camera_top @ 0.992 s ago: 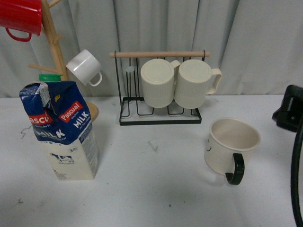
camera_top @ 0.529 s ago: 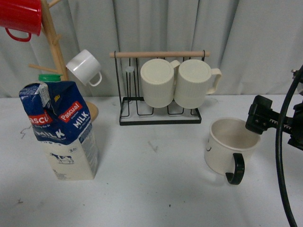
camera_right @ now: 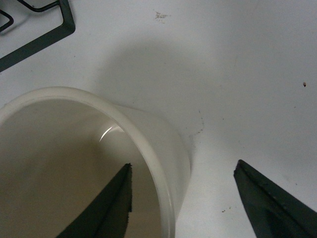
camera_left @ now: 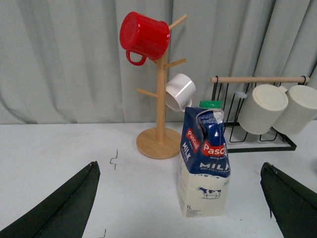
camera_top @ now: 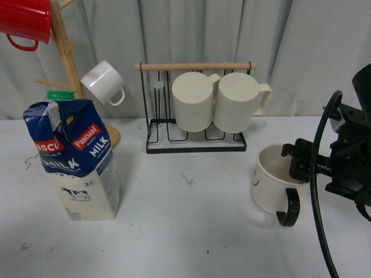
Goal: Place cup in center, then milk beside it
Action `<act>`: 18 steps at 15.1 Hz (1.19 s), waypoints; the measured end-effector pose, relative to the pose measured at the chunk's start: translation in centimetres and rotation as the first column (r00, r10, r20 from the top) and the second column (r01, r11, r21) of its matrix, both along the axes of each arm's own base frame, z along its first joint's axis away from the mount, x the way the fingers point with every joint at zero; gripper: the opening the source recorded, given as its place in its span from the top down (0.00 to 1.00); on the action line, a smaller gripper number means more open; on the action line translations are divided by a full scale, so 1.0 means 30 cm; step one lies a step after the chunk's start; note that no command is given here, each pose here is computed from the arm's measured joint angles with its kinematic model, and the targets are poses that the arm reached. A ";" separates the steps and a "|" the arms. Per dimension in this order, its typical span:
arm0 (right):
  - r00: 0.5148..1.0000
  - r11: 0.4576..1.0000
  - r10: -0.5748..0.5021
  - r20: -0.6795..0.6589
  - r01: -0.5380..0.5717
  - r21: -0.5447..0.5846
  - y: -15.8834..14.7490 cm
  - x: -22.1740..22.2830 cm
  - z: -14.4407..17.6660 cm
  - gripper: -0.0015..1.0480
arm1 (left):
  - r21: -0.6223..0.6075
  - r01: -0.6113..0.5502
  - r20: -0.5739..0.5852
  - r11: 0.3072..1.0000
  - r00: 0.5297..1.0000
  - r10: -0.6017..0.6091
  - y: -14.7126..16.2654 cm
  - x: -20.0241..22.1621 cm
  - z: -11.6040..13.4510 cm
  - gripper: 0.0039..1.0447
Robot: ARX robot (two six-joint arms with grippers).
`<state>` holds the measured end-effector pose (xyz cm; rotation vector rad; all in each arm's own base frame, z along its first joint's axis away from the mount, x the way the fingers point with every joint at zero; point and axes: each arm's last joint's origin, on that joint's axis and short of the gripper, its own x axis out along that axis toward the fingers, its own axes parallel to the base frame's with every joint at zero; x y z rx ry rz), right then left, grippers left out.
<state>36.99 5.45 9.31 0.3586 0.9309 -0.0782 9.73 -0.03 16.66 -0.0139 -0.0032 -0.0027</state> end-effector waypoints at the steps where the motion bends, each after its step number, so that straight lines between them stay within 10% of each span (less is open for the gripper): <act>1: 1.000 1.000 0.004 0.000 -0.004 0.000 0.005 -0.001 0.000 0.47 | 0.000 0.000 0.000 1.000 1.000 0.000 0.000 0.000 0.000 0.06; 5: 1.000 0.999 0.027 0.003 -0.027 0.023 0.022 -0.014 0.030 0.96 | 0.000 0.000 0.000 1.000 1.000 0.000 0.000 0.000 0.000 0.06; 11: 0.992 0.991 0.127 -0.010 -0.127 0.028 0.206 -0.016 0.174 0.97 | 0.000 0.000 0.000 1.000 1.000 0.000 0.000 0.000 0.000 0.06; 18: 0.969 0.983 0.175 -0.172 -0.183 -0.032 0.347 0.019 0.064 0.97 | 0.000 0.000 0.000 1.000 1.000 0.000 0.000 0.000 0.000 0.06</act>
